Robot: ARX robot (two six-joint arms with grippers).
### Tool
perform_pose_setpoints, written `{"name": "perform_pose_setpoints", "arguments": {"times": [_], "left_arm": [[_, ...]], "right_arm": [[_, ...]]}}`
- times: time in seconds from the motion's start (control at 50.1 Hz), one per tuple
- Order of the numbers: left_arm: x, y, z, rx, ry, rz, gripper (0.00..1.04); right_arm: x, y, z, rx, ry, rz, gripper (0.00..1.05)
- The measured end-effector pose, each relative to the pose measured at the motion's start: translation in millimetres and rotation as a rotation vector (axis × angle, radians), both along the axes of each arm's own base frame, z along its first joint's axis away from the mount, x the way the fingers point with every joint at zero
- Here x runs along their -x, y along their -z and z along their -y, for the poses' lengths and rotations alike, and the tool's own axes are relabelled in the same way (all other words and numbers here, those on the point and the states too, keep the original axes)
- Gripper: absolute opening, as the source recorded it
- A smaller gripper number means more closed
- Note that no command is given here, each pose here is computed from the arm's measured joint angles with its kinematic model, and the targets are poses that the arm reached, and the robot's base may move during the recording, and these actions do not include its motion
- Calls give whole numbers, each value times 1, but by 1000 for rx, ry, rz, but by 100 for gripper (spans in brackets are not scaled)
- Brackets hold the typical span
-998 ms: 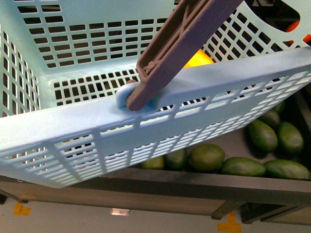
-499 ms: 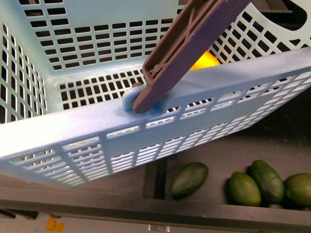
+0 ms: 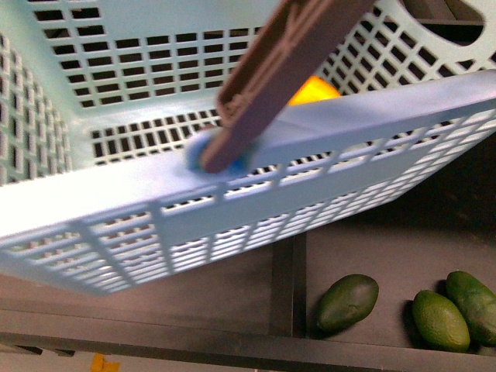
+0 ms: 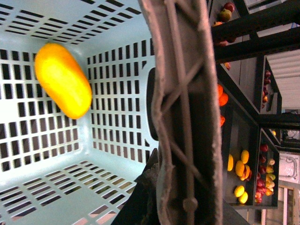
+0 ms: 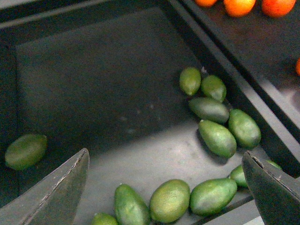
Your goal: Pick mango and avocado into basket
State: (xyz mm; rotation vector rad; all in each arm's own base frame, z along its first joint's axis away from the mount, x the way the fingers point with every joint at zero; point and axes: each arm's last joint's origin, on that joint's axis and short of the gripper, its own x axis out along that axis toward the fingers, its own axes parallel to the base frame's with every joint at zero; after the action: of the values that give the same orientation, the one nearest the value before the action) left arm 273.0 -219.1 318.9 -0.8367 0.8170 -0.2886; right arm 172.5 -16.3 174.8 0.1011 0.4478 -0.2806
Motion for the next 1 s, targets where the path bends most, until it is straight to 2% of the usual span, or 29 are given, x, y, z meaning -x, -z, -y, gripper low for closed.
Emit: {"name": "perform_pose_setpoints", "arguments": {"times": [0.24,0.439,0.539,0.739,0.998], "left_arm": [[2,0,2,12,17,-10,5],[1,0,1,0,-6,0,5],[1,0,1,-6,-9,4,5],[1,0,1,5,6,-4,5],[1,0,1,4,4,-3,5]], "right_arm": [[-37,20,44,-65,-103,-193,96],[-50,72,82,-156,-155,-427,96],[-46,105,87,-212,-202,-547,96],[-43,134,86,-251,-257,-631,96],[-62,163,95,-183,-383,-740,96]]}}
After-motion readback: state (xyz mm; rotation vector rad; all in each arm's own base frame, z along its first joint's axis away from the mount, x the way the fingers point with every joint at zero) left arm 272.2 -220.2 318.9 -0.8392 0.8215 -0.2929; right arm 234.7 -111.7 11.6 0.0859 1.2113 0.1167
